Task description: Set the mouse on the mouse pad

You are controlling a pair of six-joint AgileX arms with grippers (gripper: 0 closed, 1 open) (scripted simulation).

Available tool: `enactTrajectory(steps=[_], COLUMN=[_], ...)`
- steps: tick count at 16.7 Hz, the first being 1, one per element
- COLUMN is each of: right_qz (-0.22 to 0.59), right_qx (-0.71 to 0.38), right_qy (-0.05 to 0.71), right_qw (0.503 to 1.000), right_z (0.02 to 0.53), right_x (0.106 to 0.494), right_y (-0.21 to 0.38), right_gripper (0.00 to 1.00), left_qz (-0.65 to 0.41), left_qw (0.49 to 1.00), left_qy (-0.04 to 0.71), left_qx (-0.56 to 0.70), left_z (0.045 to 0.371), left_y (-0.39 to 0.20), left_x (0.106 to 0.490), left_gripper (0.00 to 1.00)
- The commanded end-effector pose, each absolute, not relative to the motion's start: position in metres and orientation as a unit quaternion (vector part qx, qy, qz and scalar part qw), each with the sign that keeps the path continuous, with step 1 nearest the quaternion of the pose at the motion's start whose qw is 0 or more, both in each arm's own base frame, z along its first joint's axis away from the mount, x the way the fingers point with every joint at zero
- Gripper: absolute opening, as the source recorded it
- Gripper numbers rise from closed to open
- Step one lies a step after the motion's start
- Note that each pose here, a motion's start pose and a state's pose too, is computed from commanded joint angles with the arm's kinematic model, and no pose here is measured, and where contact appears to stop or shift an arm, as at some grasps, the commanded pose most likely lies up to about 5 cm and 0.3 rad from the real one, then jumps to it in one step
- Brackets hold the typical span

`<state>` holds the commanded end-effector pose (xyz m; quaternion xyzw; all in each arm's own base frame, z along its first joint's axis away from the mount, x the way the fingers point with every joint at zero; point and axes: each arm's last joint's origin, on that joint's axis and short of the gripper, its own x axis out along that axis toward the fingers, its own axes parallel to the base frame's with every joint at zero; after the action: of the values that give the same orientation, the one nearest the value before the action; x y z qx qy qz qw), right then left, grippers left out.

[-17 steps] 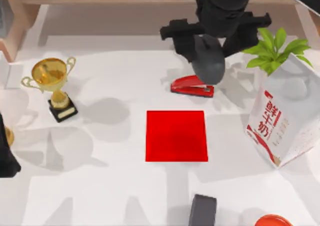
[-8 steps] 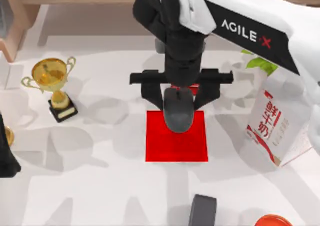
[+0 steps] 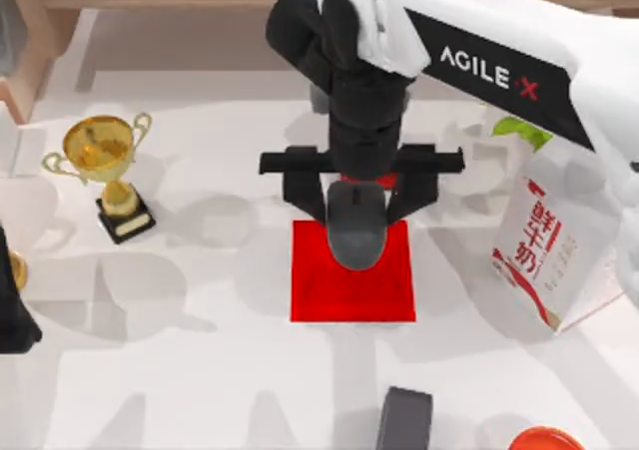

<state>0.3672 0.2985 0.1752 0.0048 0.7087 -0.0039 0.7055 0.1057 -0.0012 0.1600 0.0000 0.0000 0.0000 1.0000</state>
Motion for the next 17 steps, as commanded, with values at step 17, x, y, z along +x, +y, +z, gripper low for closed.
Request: enactTrajectory(steps=[17], right_qz=[-0.002], right_qx=[0.002], right_qy=[0.708], right_qw=[0.706], right_z=[0.140], right_x=[0.364], right_y=[0.301], right_gripper=[0.00], left_qz=[0.000], left_qw=[1.000], left_qy=[0.000], left_qx=[0.000], left_z=[0.160], left_y=[-0.001], left_x=[0.106], left_gripper=[1.00])
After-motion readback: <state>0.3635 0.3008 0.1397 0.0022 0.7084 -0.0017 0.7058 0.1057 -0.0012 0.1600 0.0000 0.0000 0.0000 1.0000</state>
